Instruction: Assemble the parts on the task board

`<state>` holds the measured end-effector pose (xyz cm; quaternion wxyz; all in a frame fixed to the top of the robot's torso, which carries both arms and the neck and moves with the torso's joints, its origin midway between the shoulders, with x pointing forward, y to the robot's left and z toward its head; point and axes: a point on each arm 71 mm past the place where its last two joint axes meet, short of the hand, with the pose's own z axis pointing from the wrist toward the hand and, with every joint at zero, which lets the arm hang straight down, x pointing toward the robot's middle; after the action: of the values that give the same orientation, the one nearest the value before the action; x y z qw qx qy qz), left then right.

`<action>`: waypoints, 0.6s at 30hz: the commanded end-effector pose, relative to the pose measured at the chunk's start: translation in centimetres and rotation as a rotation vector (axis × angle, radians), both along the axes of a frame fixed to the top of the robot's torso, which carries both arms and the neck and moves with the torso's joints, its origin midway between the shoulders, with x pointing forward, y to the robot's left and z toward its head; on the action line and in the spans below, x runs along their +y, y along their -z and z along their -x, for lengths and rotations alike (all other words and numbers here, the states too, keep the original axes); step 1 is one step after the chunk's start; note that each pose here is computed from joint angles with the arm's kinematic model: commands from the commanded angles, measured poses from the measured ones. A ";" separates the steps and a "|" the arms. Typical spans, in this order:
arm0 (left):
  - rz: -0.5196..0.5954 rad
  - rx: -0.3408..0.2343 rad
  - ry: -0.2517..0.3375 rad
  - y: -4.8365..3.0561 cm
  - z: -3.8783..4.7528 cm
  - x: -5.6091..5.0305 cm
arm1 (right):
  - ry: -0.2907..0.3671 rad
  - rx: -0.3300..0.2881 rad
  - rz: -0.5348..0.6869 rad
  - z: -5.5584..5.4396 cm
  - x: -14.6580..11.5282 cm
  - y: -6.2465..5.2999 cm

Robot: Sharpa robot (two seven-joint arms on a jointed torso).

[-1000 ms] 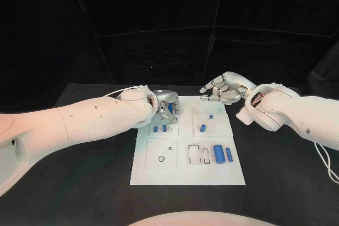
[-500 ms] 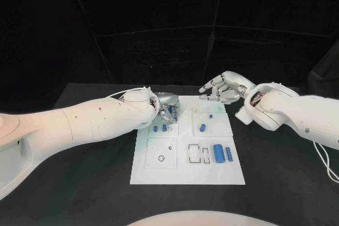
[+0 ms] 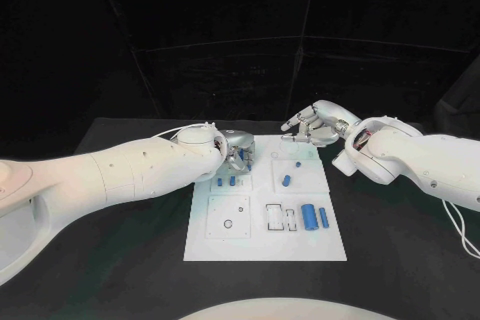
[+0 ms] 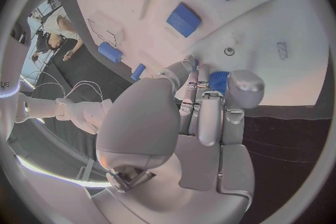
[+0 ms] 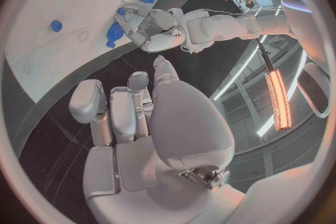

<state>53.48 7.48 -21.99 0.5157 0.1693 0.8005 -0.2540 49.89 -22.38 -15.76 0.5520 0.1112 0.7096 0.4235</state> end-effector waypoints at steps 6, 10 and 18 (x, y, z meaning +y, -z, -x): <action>-0.024 0.024 0.014 0.46 0.22 -0.1 | -0.011 -0.001 -0.005 0.0 0.2 -0.1; -0.033 0.033 0.013 0.56 0.22 -0.1 | -0.011 -0.001 -0.005 0.0 0.2 -0.1; -0.034 0.036 0.017 0.60 0.28 -0.2 | -0.011 -0.001 -0.005 0.0 0.2 -0.1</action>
<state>53.47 7.25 -21.91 0.5124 0.1724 0.8018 -0.2547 49.89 -22.29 -15.77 0.5515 0.1108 0.7097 0.4241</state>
